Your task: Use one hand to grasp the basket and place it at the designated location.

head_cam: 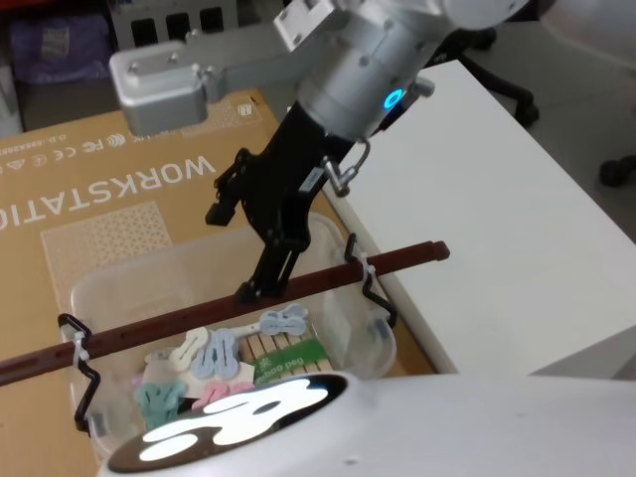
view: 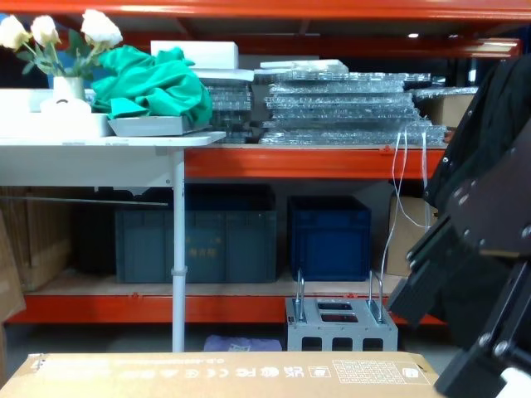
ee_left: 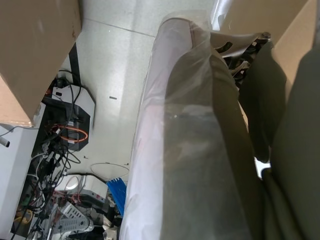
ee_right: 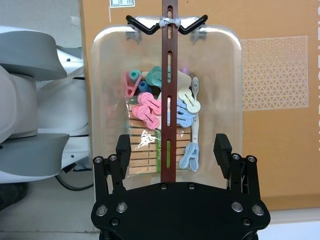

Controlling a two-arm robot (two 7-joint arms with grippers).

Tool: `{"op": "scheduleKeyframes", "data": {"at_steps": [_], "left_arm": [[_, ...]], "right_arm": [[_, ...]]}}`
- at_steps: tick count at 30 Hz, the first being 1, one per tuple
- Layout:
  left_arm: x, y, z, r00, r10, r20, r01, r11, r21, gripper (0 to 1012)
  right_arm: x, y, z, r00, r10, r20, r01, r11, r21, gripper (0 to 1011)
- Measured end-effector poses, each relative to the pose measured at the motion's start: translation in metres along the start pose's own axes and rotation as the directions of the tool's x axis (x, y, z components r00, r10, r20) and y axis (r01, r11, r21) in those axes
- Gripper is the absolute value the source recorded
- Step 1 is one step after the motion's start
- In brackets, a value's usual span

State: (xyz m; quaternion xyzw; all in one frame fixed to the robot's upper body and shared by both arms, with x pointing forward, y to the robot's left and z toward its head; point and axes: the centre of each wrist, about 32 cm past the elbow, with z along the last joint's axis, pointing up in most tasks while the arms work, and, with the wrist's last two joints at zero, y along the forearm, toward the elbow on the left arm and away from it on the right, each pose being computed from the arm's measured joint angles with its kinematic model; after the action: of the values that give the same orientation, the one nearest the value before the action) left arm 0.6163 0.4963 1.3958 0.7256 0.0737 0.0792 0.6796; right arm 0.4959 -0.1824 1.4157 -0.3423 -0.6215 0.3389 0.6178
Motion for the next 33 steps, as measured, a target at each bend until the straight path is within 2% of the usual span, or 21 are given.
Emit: {"op": "scheduleKeyframes", "data": {"at_steps": [9, 14, 22, 33], "left_arm": [[0.0000, 0.0000, -0.0001, 1.0000, 0.000, 0.000, 0.000, 1.0000, 0.000, 0], [0.0000, 0.0000, 0.0000, 1.0000, 0.000, 0.000, 0.000, 1.0000, 0.000, 0], [0.0000, 0.0000, 0.0001, 1.0000, 0.000, 0.000, 0.000, 1.0000, 0.000, 0], [0.0000, 0.0000, 0.0000, 1.0000, 0.000, 0.000, 0.000, 1.0000, 0.000, 0]], "right_arm": [[0.010, 0.024, 0.000, 0.999, 0.047, 0.002, -0.047, 0.999, 0.005, 1000], [0.014, 0.045, -0.005, 0.996, 0.094, -0.007, -0.094, 0.996, -0.002, 1000], [0.016, 0.074, -0.010, 0.985, 0.170, -0.024, -0.170, 0.985, -0.017, 1000], [0.014, 0.095, -0.013, 0.974, 0.224, -0.037, -0.224, 0.974, -0.019, 1000]]}}
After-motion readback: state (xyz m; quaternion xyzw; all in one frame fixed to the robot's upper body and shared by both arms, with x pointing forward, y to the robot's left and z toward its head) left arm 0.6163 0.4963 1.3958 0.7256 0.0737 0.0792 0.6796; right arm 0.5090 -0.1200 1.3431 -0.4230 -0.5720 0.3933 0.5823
